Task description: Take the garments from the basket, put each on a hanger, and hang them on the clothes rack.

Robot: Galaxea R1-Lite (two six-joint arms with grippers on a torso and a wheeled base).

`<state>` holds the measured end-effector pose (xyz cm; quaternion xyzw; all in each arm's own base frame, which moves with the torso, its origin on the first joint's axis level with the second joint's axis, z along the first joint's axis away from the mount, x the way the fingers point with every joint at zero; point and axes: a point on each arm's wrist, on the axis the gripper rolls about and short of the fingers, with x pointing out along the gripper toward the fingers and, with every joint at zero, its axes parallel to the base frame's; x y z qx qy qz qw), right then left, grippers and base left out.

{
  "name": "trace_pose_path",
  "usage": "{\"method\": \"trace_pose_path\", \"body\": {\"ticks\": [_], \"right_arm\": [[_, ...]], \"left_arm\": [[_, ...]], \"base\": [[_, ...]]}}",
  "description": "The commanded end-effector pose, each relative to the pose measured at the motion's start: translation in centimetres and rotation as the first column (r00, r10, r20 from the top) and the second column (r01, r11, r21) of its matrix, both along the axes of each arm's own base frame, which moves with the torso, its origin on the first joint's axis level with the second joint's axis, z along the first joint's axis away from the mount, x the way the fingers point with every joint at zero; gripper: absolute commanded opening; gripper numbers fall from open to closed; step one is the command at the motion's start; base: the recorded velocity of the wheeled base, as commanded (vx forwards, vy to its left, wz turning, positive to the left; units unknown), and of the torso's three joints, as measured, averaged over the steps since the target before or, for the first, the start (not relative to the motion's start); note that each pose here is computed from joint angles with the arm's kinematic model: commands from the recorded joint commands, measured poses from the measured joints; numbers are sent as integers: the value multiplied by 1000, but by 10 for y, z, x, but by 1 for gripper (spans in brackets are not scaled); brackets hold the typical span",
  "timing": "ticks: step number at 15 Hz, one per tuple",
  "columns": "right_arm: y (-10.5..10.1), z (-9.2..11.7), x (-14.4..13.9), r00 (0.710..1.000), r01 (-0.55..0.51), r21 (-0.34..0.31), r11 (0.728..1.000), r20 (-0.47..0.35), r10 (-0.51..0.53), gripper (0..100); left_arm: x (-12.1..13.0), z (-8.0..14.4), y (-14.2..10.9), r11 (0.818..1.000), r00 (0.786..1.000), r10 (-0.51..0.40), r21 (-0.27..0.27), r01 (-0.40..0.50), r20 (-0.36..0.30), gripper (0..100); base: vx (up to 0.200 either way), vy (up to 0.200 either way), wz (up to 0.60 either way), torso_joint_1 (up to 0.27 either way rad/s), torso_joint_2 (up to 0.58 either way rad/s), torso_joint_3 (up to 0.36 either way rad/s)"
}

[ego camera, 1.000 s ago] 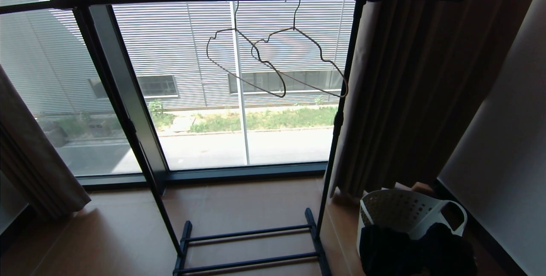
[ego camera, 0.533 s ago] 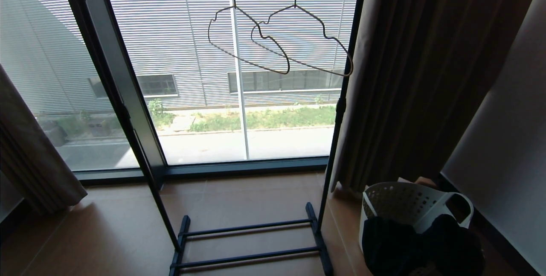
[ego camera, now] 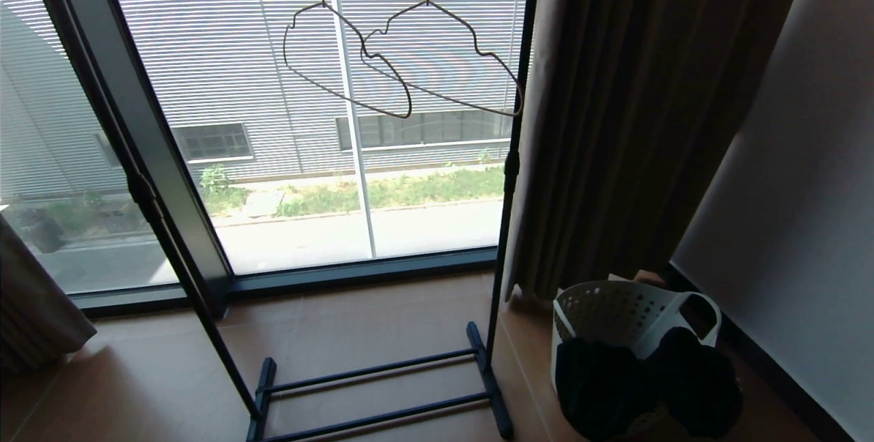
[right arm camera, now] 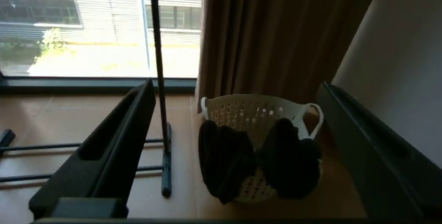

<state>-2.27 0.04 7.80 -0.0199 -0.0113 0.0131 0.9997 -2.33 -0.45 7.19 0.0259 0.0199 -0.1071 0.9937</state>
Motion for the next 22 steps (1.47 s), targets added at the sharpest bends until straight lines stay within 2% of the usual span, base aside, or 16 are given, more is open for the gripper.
{"method": "trace_pose_path", "body": {"ticks": [1,4,19,22], "right_arm": [[0,0,0,1000,-1,0,1000,1,1,100],[0,0,0,1000,-1,0,1000,1,1,100],[0,0,0,1000,0,1,1000,1,0,100],[0,0,0,1000,0,1,1000,1,0,100]], "left_arm": [[0,0,0,1000,1000,0,0,0,-1,100],[0,0,0,1000,1000,0,0,0,-1,100],[0,0,0,1000,1000,0,0,0,-1,100],[0,0,0,1000,1000,0,0,0,-1,100]], "base": [[0,0,-600,12,7,2],[0,0,0,0,0,0],[0,-200,0,1,1,2],[200,0,0,-1,1,2]]}}
